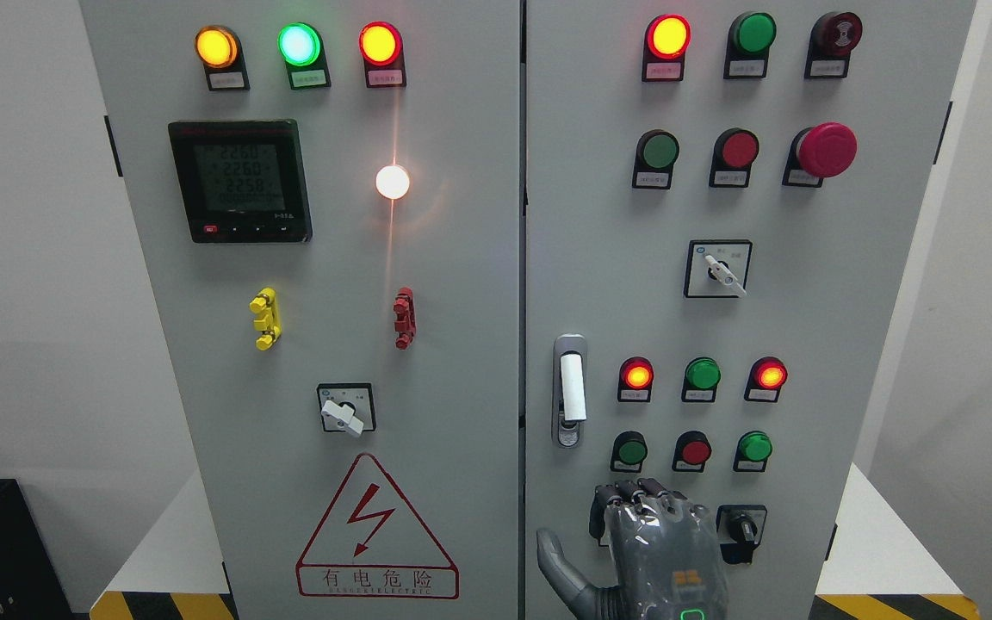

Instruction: Release door handle

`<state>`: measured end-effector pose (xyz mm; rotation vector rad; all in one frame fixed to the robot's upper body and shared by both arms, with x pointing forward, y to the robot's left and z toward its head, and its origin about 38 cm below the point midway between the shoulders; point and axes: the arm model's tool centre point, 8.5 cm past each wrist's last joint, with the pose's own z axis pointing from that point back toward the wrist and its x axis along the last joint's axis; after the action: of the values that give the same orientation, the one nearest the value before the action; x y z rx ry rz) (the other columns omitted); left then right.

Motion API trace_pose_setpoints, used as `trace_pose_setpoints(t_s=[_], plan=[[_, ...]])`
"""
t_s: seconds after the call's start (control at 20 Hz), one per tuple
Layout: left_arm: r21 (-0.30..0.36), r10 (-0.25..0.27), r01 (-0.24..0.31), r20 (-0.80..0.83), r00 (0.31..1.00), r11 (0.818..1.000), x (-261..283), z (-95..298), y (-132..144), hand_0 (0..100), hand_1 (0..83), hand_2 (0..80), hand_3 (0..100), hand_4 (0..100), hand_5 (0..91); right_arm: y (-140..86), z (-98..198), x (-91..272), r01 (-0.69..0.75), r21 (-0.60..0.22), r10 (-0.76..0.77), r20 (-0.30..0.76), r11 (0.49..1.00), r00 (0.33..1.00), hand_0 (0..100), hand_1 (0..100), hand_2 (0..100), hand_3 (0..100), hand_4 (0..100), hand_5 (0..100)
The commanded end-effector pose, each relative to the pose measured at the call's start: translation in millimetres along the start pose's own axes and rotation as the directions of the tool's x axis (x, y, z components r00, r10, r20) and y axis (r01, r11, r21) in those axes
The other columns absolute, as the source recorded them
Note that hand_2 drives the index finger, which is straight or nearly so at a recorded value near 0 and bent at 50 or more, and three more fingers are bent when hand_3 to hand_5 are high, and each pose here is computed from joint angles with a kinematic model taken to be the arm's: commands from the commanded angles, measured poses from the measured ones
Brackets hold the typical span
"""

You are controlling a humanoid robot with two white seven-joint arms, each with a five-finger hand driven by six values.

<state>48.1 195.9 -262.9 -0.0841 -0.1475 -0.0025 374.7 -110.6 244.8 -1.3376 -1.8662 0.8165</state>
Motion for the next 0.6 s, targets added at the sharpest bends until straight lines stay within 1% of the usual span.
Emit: trace_pose_setpoints(t_s=[0.0, 0.25, 0.45, 0.55], plan=[[-0.001, 0.0, 0.0, 0.001, 1.0, 1.0, 0, 0, 0, 12, 55.6, 0.0, 0, 0, 0.0, -12, -7, -1, 0.002, -0.027, -0.002, -0.001, 1.0, 1.0, 24, 16, 93, 100, 90, 96], [-0.001, 0.0, 0.0, -0.001, 1.0, 1.0, 0, 0, 0, 12, 55.6, 0.0, 0, 0, 0.0, -17, -15, 1, 0.001, -0.05, -0.001, 0.004, 0.999, 1.0, 23, 16, 99, 100, 93, 100], [-0.001, 0.0, 0.0, 0.001, 1.0, 1.0, 0, 0, 0, 12, 55.6, 0.0, 0, 0, 0.0, -20, -22, 4, 0.0, -0.042, 0.001, 0.008, 0.999, 1.0, 22, 17, 100, 100, 95, 100], [-0.001, 0.0, 0.0, 0.001, 1.0, 1.0, 0, 0, 0, 12, 55.6, 0.0, 0, 0, 0.0, -24, -30, 6, 0.0, -0.061, 0.001, 0.012, 0.998, 1.0, 22, 18, 100, 100, 95, 100]])
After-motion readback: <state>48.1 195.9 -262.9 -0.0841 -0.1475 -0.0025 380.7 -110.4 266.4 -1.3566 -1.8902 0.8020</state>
